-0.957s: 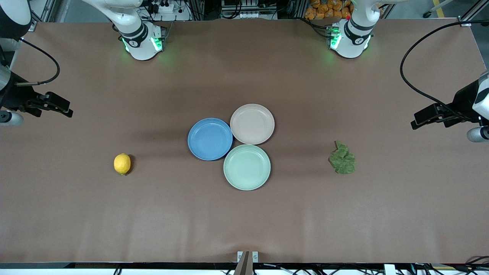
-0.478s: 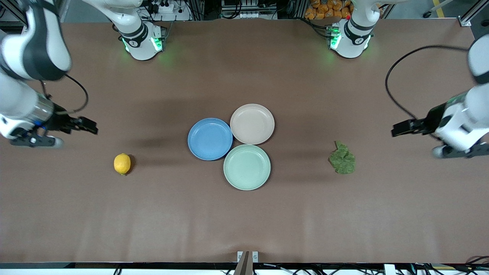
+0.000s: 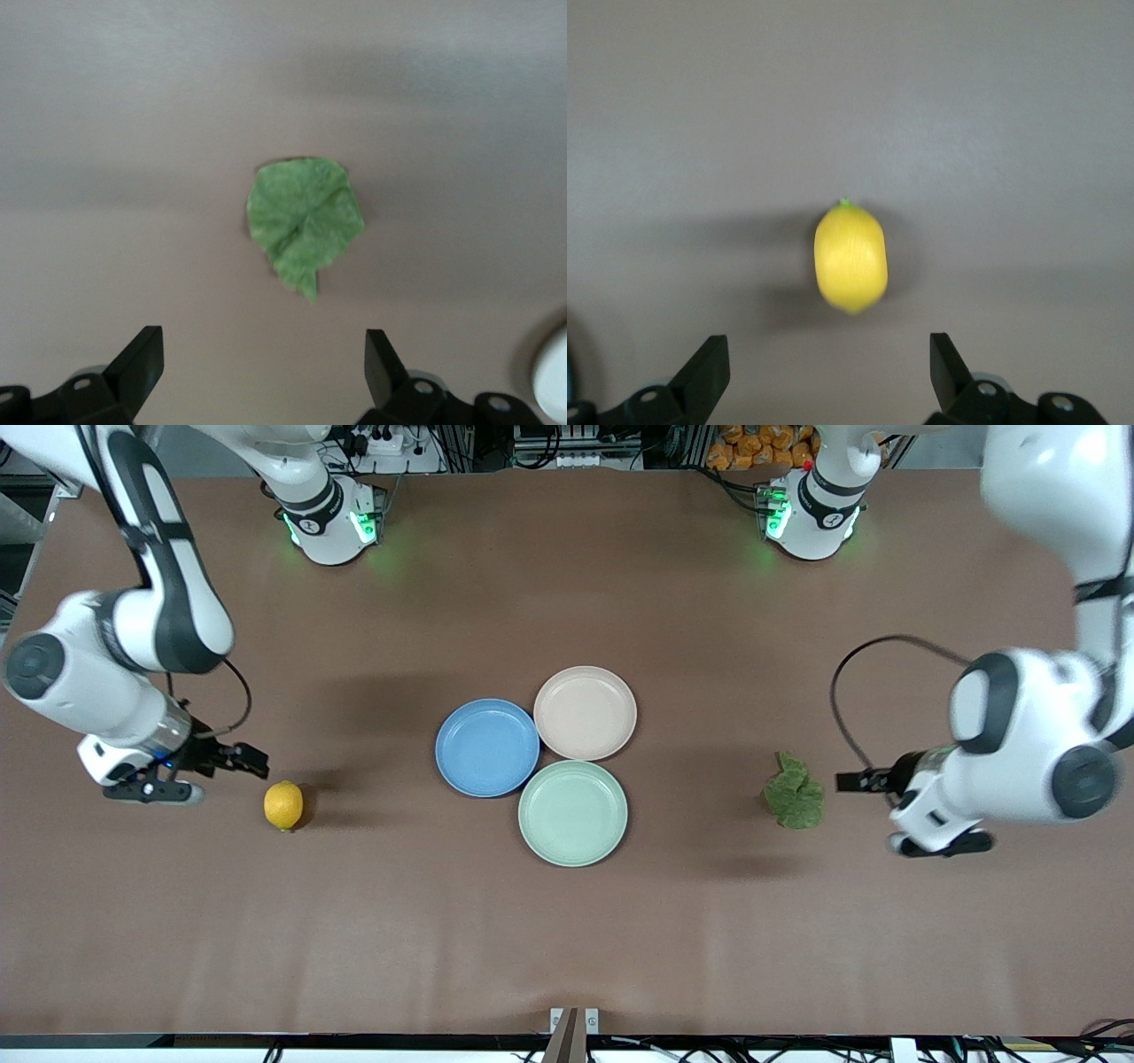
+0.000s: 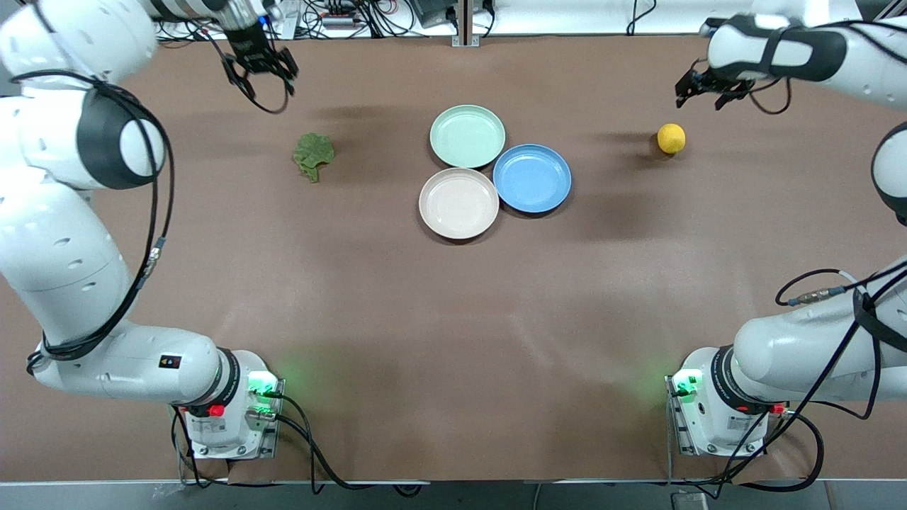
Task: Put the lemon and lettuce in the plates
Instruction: 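Reach the right gripper to the lemon while the left gripper reaches the lettuce, then close the right gripper on the lemon while the left gripper grasps lettuce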
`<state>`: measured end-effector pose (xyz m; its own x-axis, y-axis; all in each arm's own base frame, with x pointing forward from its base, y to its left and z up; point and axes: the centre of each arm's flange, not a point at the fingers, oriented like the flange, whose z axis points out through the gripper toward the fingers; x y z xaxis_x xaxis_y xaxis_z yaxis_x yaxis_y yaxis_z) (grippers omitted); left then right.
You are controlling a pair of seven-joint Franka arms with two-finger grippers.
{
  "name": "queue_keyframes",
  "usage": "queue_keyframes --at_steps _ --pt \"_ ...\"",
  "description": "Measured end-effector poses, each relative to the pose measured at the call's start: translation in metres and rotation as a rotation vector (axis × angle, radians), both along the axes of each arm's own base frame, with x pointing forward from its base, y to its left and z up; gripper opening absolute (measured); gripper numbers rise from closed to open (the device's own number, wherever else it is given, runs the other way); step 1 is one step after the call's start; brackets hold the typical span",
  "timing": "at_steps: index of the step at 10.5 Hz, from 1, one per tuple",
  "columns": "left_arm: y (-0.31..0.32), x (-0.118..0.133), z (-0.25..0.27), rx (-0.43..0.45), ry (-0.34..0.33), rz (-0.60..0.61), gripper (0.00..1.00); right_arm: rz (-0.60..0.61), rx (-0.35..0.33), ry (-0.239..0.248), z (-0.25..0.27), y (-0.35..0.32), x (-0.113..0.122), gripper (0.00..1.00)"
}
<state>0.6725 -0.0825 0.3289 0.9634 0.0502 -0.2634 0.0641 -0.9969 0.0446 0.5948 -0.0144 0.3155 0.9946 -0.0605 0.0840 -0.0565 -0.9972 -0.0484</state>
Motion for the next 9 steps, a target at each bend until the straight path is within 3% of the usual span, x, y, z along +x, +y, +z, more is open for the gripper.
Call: queue_keyframes --at_steps 3,9 --pt "-0.006 -0.007 -0.072 0.004 -0.037 0.003 1.00 -0.002 0.009 -0.039 -0.060 0.003 0.004 1.00" --pt "-0.016 -0.012 -0.123 -0.012 -0.033 0.004 1.00 0.018 -0.009 -0.096 -0.124 0.002 0.005 1.00"
